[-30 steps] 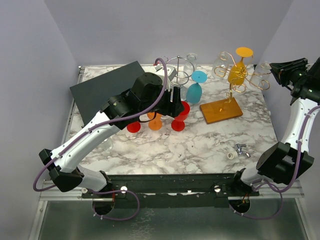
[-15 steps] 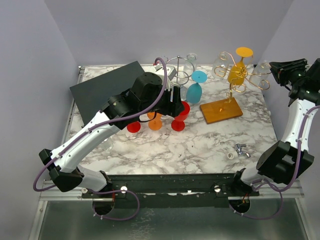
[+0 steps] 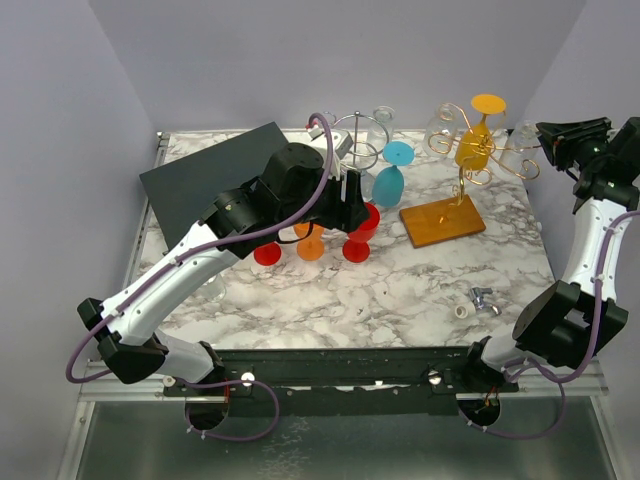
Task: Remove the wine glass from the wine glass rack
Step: Pick up the wine glass from the wine rack.
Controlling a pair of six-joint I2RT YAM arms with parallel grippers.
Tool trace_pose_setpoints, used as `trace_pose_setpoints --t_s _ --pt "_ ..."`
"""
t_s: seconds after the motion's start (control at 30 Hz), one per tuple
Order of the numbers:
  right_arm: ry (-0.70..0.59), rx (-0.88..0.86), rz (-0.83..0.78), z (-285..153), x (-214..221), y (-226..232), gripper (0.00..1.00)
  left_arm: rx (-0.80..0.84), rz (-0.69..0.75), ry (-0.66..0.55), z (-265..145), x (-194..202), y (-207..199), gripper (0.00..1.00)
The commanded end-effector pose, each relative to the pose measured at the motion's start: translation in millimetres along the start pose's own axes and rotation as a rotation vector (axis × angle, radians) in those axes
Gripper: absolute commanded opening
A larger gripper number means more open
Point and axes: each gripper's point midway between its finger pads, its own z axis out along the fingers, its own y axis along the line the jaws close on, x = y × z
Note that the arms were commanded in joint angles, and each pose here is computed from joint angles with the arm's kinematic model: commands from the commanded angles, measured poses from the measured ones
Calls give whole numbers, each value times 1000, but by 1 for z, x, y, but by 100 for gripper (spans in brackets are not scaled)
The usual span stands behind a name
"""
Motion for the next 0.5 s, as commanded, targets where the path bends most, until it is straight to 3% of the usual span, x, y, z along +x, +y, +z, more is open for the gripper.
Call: trace_pose_setpoints --t_s 0.0,0.47 --pt "44 38 13 8 16 -14 33 27 -3 -22 0 -10 -7 63" --pt "56 50 29 12 22 -19 23 25 -3 -22 1 -11 -7 63"
